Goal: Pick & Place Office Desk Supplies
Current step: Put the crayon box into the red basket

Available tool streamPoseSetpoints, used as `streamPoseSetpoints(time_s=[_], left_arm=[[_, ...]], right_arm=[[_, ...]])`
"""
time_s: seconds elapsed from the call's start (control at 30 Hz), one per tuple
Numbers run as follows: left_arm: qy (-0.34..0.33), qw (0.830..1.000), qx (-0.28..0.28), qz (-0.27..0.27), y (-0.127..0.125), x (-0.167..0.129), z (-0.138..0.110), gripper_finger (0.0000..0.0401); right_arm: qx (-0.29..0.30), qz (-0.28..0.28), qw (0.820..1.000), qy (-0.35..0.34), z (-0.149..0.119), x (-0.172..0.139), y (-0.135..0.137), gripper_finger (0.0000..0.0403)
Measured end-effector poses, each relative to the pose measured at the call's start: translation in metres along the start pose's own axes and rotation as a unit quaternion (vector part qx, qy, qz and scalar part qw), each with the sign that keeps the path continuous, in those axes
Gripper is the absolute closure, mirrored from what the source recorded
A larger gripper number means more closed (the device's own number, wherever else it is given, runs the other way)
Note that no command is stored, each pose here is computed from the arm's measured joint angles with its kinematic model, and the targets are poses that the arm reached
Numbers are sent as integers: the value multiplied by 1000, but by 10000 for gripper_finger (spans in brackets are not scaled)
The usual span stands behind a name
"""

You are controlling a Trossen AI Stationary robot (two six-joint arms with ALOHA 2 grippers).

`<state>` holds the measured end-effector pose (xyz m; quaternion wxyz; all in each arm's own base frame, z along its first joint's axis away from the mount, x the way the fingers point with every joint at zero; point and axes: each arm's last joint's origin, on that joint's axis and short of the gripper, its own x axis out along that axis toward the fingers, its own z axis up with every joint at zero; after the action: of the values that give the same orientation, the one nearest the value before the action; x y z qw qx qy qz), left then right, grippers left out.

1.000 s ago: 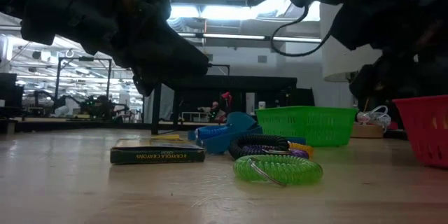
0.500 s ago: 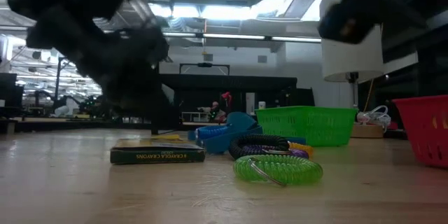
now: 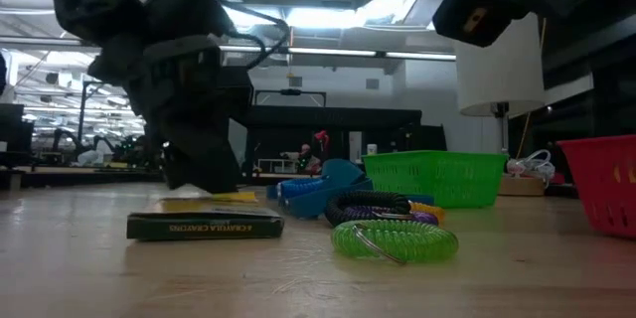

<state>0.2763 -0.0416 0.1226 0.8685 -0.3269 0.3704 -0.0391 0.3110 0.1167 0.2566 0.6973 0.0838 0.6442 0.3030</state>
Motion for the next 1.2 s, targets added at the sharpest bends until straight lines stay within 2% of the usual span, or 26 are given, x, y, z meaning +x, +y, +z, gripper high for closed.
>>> streamPoseSetpoints(time_s=[0.37, 0.53, 1.2], left_arm=[[45, 998, -22, -28, 19, -6, 8, 250], [55, 997, -20, -48, 17, -6, 8, 248], [51, 996, -20, -73, 13, 7, 4, 244]], right_arm=[[-24, -24, 999, 0, 0, 0, -1, 202], [-24, -24, 999, -1, 0, 0, -1, 202], [-29, -24, 999, -6, 1, 0, -2, 202]])
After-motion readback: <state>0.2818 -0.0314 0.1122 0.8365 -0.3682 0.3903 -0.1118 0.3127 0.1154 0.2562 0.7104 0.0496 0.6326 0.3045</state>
